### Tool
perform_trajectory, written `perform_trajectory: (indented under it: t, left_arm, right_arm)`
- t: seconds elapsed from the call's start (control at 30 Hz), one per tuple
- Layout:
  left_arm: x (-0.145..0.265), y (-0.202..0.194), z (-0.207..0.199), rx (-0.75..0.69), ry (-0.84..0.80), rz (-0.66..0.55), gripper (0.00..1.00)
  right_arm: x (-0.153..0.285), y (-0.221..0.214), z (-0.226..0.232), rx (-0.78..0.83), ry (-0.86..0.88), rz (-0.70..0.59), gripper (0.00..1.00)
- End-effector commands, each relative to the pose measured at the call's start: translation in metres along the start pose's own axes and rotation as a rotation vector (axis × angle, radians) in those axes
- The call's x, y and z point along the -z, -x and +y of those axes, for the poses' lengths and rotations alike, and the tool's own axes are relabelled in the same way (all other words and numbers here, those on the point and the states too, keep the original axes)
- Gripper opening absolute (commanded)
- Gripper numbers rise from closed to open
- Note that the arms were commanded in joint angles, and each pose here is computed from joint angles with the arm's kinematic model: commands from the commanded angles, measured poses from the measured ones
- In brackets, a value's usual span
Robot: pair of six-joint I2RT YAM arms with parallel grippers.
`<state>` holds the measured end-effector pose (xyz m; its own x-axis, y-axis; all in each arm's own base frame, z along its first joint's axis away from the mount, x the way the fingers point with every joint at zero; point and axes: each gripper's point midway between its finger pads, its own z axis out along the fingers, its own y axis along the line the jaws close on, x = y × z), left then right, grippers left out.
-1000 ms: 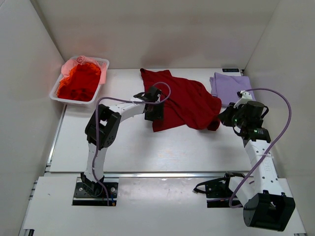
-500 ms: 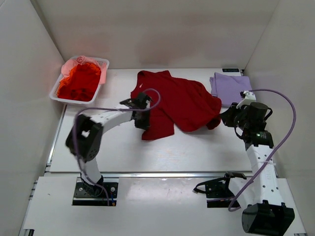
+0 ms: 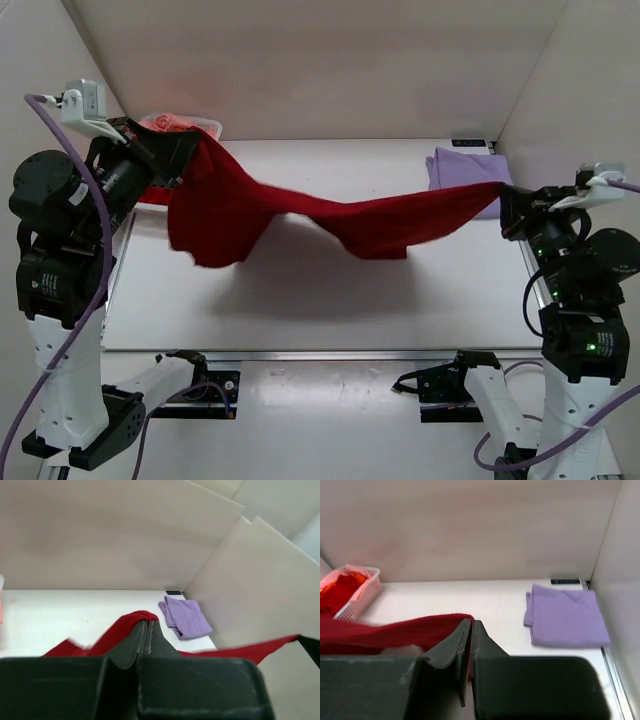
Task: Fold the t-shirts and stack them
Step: Flatten out the tshirt
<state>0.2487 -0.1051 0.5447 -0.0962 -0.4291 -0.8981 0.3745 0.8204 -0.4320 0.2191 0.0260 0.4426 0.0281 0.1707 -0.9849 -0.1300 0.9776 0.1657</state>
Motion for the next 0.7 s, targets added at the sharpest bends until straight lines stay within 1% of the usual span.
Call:
perform_trajectory:
  t: [0.0, 0.03, 0.1, 0.13, 0.2, 0.23, 0.27, 0.33, 0.37, 0.4, 0.43, 0.47, 0.5, 0.53, 0.57, 0.6, 0.63, 0.67]
  left_arm:
    - [-0.026, -0.051, 0.022, 0.029, 0.047, 0.213, 0.00]
    - [-0.031, -0.053, 0.026, 0.034, 0.058, 0.213, 0.00]
    - [-0.048, -0.068, 0.037, 0.033, 0.065, 0.255, 0.00]
    - [-0.057, -0.078, 0.047, 0.034, 0.086, 0.275, 0.00]
    - [-0.083, -0.110, 0.073, 0.054, 0.124, 0.342, 0.00]
    - [-0.089, -0.119, 0.081, 0.054, 0.136, 0.359, 0.00]
    - [-0.103, -0.136, 0.097, 0.064, 0.158, 0.392, 0.00]
    - [-0.128, -0.168, 0.125, 0.068, 0.205, 0.464, 0.00]
    - [-0.139, -0.171, 0.130, 0.066, 0.208, 0.468, 0.00]
    - [-0.154, -0.178, 0.140, 0.057, 0.222, 0.490, 0.00]
    - [-0.168, -0.200, 0.162, 0.060, 0.263, 0.555, 0.00]
    - [-0.180, -0.183, 0.162, 0.055, 0.255, 0.528, 0.00]
    - [-0.200, -0.180, 0.164, 0.054, 0.244, 0.535, 0.00]
    - [-0.216, -0.193, 0.181, 0.061, 0.264, 0.568, 0.00]
    - [-0.225, -0.155, 0.166, 0.044, 0.234, 0.498, 0.00]
    - [-0.238, -0.129, 0.163, 0.043, 0.215, 0.445, 0.00]
    - [-0.248, -0.125, 0.165, 0.086, 0.204, 0.432, 0.00]
    - [-0.246, -0.090, 0.162, 0.088, 0.176, 0.348, 0.00]
  right_arm:
    - [-0.019, -0.002, 0.003, 0.010, 0.021, 0.075, 0.00]
    - [-0.022, -0.004, 0.003, 0.013, 0.026, 0.083, 0.00]
    - [-0.048, -0.030, 0.001, -0.003, 0.070, 0.184, 0.00]
    - [-0.056, -0.040, -0.005, -0.009, 0.065, 0.214, 0.00]
    - [-0.084, -0.077, -0.008, -0.065, 0.125, 0.335, 0.00]
    - [-0.094, -0.086, -0.010, -0.070, 0.135, 0.356, 0.00]
    - [-0.107, -0.109, -0.009, -0.081, 0.141, 0.422, 0.00]
    - [-0.137, -0.135, -0.013, -0.044, 0.116, 0.487, 0.00]
    - [-0.144, -0.141, -0.011, -0.030, 0.126, 0.506, 0.00]
    - [-0.161, -0.151, -0.014, -0.029, 0.127, 0.530, 0.01]
    - [-0.178, -0.159, -0.007, -0.027, 0.152, 0.551, 0.00]
    - [-0.188, -0.162, -0.010, -0.016, 0.150, 0.556, 0.00]
    - [-0.206, -0.159, -0.012, -0.011, 0.150, 0.554, 0.00]
    - [-0.228, -0.150, -0.019, 0.006, 0.133, 0.536, 0.00]
    - [-0.235, -0.139, -0.016, 0.029, 0.134, 0.517, 0.00]
    - [-0.250, -0.114, -0.017, 0.062, 0.120, 0.470, 0.00]
    - [-0.263, -0.085, -0.016, 0.086, 0.106, 0.423, 0.00]
    - [-0.267, -0.068, -0.013, 0.100, 0.101, 0.392, 0.00]
